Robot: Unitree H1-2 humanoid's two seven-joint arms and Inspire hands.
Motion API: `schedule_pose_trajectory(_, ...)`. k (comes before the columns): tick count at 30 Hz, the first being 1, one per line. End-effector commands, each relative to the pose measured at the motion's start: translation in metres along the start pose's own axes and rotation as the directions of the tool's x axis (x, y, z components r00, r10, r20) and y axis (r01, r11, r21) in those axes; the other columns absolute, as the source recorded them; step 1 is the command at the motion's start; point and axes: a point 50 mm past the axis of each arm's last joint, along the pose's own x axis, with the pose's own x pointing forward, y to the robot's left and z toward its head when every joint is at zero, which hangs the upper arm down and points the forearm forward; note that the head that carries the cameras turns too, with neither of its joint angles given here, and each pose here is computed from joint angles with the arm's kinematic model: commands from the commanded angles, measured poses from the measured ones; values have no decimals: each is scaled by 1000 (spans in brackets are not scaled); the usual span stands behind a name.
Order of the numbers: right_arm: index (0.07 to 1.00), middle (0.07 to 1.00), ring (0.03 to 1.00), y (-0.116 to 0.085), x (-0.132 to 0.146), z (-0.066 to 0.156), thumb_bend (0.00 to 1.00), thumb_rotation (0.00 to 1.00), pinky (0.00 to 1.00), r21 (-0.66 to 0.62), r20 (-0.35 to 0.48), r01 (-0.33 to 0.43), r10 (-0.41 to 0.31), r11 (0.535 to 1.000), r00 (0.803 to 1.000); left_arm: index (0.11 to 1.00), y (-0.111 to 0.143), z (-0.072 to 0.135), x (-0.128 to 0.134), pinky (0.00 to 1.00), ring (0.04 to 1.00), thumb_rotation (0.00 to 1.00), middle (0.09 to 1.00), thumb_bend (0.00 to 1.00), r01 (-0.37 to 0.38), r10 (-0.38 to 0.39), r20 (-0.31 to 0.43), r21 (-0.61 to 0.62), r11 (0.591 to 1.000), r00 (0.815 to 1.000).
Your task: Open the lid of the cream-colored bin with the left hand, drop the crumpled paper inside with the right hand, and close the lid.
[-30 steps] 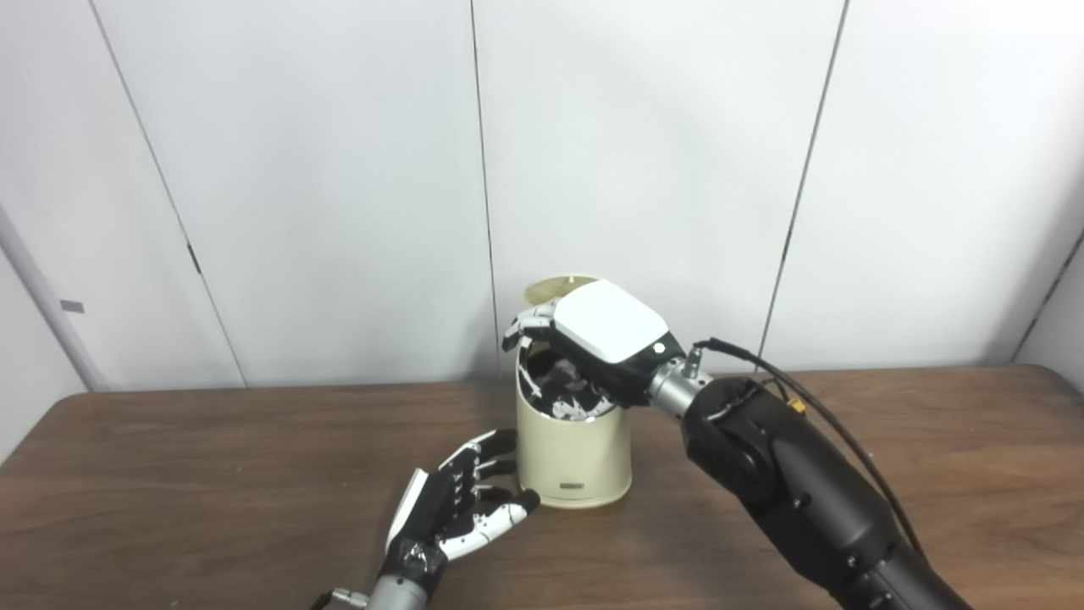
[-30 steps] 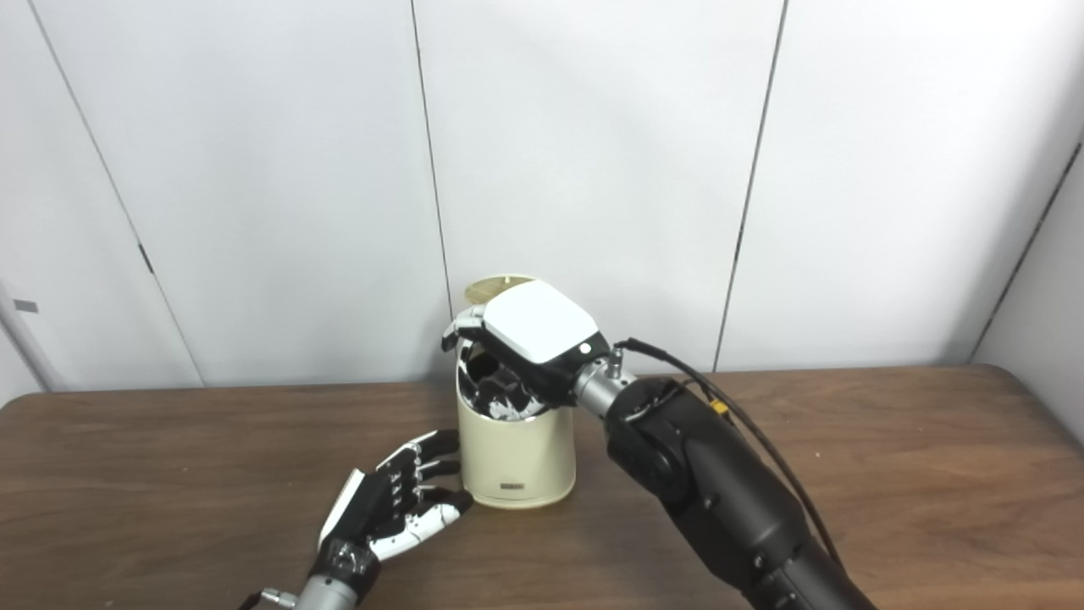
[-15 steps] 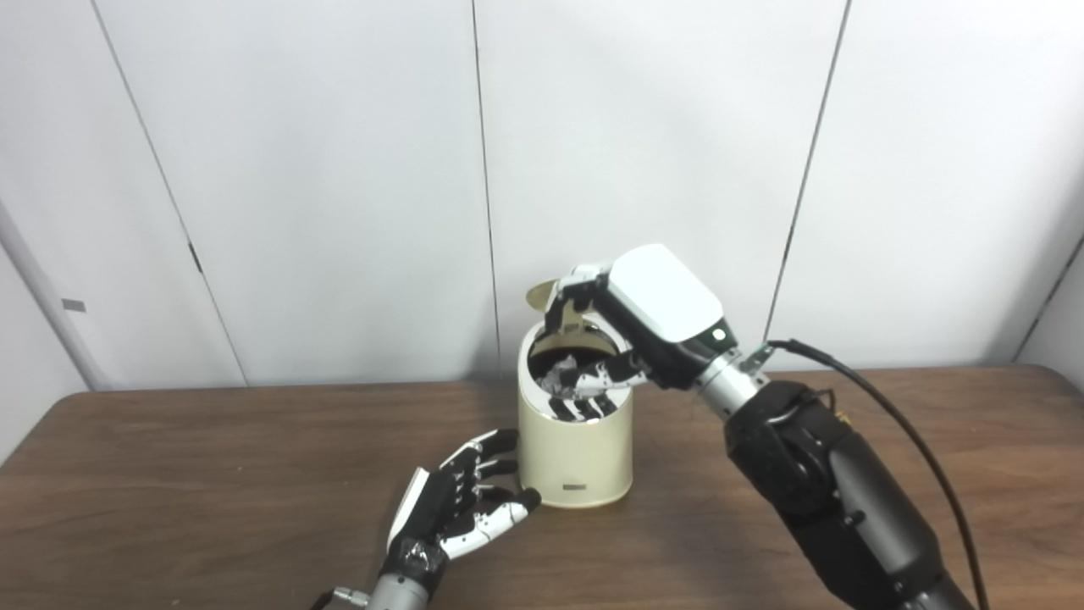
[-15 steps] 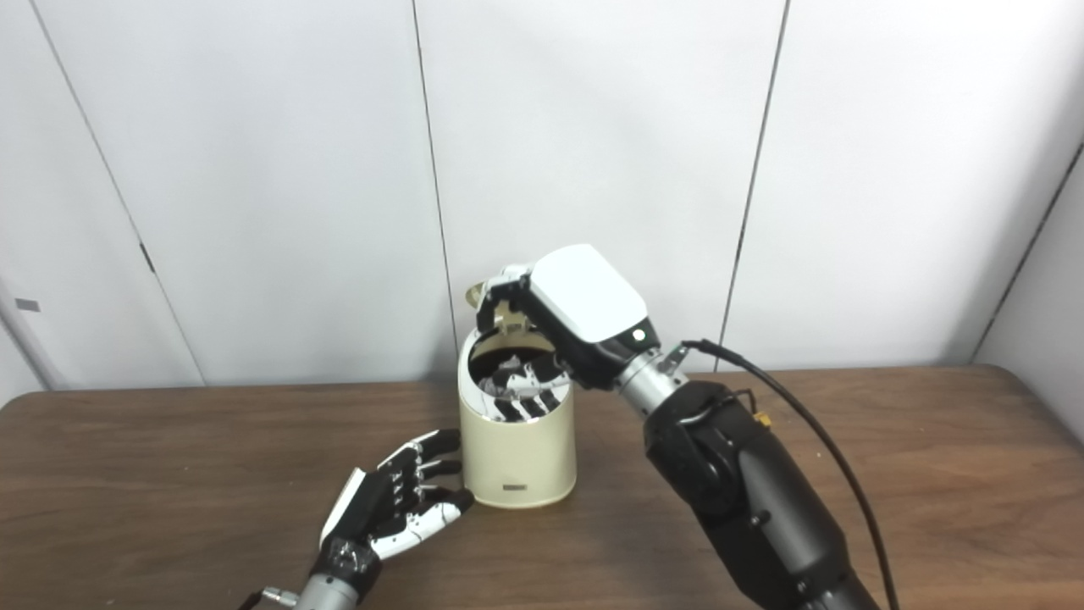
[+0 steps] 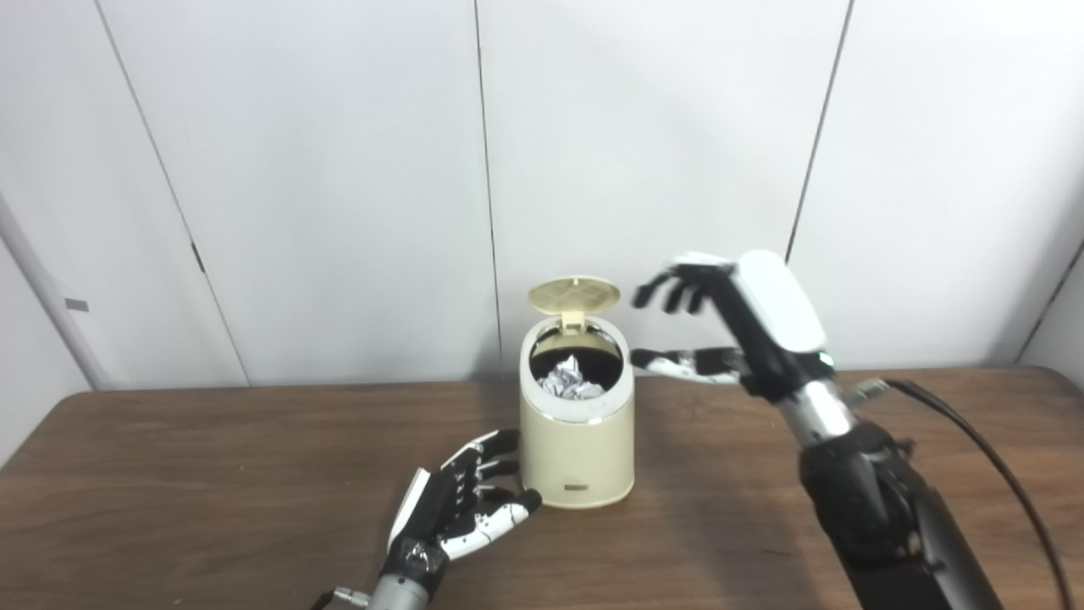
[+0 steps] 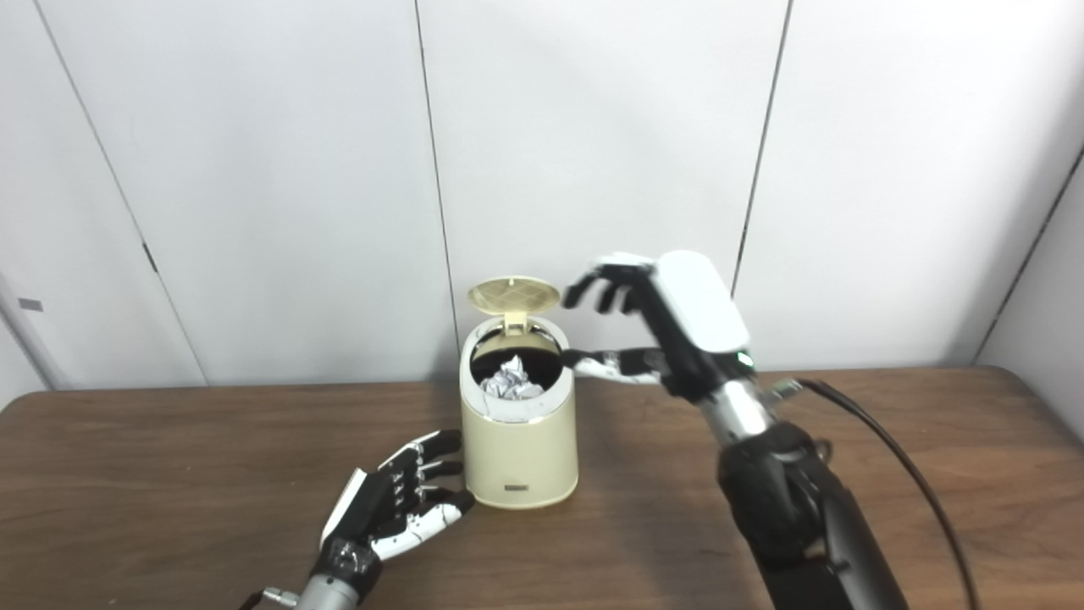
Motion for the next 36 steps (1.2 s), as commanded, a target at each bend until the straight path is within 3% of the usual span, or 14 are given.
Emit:
schedule_pose_trajectory(1, 493, 563, 417, -13, 3, 3, 512, 135, 332, 83, -14, 68, -67, 994, 998, 864, 4, 18, 9, 669, 802, 274, 863, 701, -4, 3, 68, 3, 1000, 998)
schedule_pose_trajectory(7, 497, 603, 432, -11, -31, -22, 512, 140, 344, 227, -170, 89, -50, 970, 984, 861, 6, 16, 8, 665, 791, 270, 854, 706, -8, 7, 75, 5, 1000, 997)
schedule_pose_trajectory(11, 498, 694, 548, -7, -52, -38, 515, 151, 450, 389, -282, 94, 21, 916, 959, 859, 7, 16, 7, 651, 794, 238, 858, 696, -13, 13, 70, -9, 1000, 997)
schedule_pose_trajectory(12, 647, 721, 573, -6, -55, -39, 641, 213, 478, 407, -295, 94, 34, 909, 955, 858, 7, 16, 6, 642, 795, 233, 859, 694, -13, 14, 70, -11, 1000, 997)
schedule_pose_trajectory(13, 698, 730, 582, -3, -61, -42, 683, 235, 487, 435, -310, 94, 51, 896, 949, 857, 7, 17, 6, 638, 795, 231, 859, 693, -14, 15, 71, -11, 1000, 997)
schedule_pose_trajectory(17, 771, 779, 622, 6, -78, -47, 795, 336, 526, 509, -336, 95, 95, 856, 937, 853, 10, 18, 5, 633, 789, 239, 856, 692, -22, 22, 81, -5, 1000, 997)
schedule_pose_trajectory(22, 801, 811, 666, 18, -90, -51, 827, 326, 561, 558, -351, 109, 115, 822, 929, 858, 12, 20, 4, 643, 793, 267, 851, 708, -35, 35, 88, -7, 999, 995)
schedule_pose_trajectory(27, 804, 800, 669, 32, -101, -57, 849, 328, 560, 579, -359, 133, 105, 804, 927, 854, 13, 24, 4, 642, 785, 264, 850, 697, -44, 45, 87, -7, 999, 995)
schedule_pose_trajectory(36, 771, 773, 648, 48, -112, -53, 843, 304, 564, 594, -431, 261, 26, 761, 902, 860, 15, 27, 2, 654, 807, 264, 859, 700, -48, 49, 102, -7, 999, 994)
